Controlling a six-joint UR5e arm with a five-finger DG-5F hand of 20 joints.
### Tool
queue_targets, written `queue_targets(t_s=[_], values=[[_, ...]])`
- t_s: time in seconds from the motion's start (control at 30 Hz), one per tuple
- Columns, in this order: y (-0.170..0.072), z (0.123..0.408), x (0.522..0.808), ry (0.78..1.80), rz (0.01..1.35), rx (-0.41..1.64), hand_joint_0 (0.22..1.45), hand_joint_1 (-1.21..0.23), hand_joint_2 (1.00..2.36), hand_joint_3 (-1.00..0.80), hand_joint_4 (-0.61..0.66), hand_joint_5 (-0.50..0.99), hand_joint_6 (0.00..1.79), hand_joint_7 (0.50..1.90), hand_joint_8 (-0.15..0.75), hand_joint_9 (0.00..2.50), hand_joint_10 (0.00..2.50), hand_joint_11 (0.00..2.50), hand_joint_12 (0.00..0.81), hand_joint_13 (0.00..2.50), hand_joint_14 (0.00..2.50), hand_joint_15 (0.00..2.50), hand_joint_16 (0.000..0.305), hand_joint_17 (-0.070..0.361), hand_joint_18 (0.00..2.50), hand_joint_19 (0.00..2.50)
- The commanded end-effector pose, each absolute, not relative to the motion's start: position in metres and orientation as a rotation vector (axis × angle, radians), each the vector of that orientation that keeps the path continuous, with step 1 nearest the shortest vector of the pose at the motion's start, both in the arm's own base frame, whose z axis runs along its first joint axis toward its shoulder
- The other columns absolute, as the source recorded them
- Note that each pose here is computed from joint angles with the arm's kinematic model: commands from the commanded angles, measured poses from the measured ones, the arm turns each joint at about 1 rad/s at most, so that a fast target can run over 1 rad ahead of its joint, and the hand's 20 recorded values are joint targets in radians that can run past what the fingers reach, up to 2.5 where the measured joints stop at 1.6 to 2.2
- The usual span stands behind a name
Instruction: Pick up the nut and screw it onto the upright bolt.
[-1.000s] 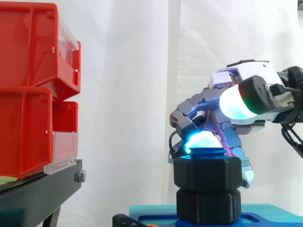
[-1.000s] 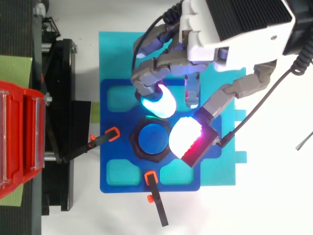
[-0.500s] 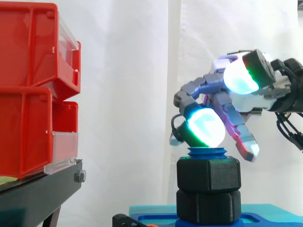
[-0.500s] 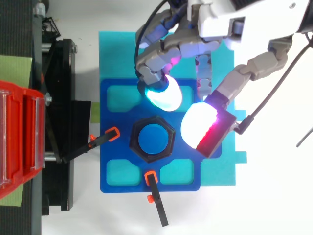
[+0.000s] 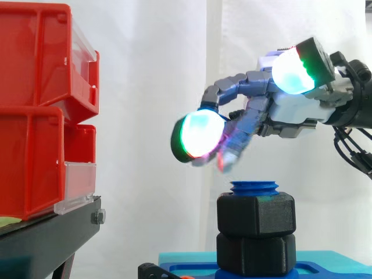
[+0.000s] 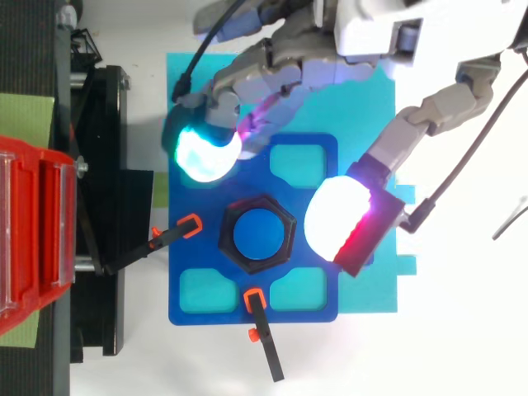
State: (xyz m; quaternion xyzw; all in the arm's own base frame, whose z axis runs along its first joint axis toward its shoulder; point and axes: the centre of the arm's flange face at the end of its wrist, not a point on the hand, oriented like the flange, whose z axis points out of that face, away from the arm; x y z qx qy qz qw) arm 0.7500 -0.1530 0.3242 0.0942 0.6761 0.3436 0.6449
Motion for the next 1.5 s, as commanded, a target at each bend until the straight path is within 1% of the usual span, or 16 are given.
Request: queue_targets(t_s=[0.0,0.17,0.33,0.73,0.97,1.03,1.07,1.17,1.47], values=[[-0.145,0.324,0.753,1.520,0.786,0.195,0.45,-0.33,1.00,-0.50,0.15,-0.16,0.50,0.64,0.218,0.70,0.00,0.00,0.285,0.39,0.00,0.00,0.029,0.064,0.00,0.00],[-0.123,0.299,0.754,1.501,0.791,0.184,0.45,-0.32,1.00,-0.50,0.13,-0.17,0.50,0.61,0.209,0.59,0.00,0.00,0.298,0.28,0.00,0.00,0.031,0.070,0.00,0.00],[-0.115,0.291,0.754,1.507,0.791,0.190,0.45,-0.31,1.00,-0.50,0.13,-0.18,0.50,0.61,0.203,0.51,0.00,0.00,0.304,0.22,0.00,0.00,0.033,0.074,0.00,0.00],[-0.114,0.290,0.753,1.519,0.790,0.192,0.44,-0.29,1.00,-0.50,0.16,-0.17,0.50,0.65,0.207,0.47,0.00,0.00,0.308,0.17,0.00,0.00,0.034,0.078,0.00,0.00],[-0.113,0.286,0.751,1.542,0.776,0.186,0.44,-0.28,1.00,-0.50,0.17,-0.16,0.50,0.67,0.208,0.46,0.00,0.00,0.309,0.16,0.00,0.00,0.035,0.078,0.00,0.00],[-0.113,0.283,0.749,1.546,0.773,0.184,0.44,-0.28,1.00,-0.50,0.17,-0.16,0.50,0.68,0.209,0.46,0.00,0.00,0.309,0.16,0.00,0.00,0.035,0.078,0.00,0.00],[-0.113,0.270,0.745,1.554,0.773,0.185,0.44,-0.28,1.00,-0.50,0.17,-0.16,0.50,0.68,0.208,0.46,0.00,0.00,0.310,0.16,0.00,0.00,0.035,0.078,0.00,0.00],[-0.113,0.267,0.745,1.532,0.774,0.179,0.45,-0.28,1.00,-0.50,0.18,-0.16,0.50,0.68,0.209,0.46,0.00,0.00,0.309,0.16,0.00,0.00,0.035,0.078,0.00,0.00],[-0.113,0.268,0.746,1.519,0.773,0.173,0.45,-0.28,1.00,-0.50,0.18,-0.16,0.50,0.70,0.212,0.47,0.00,0.00,0.311,0.17,0.00,0.00,0.035,0.079,0.00,0.00]])
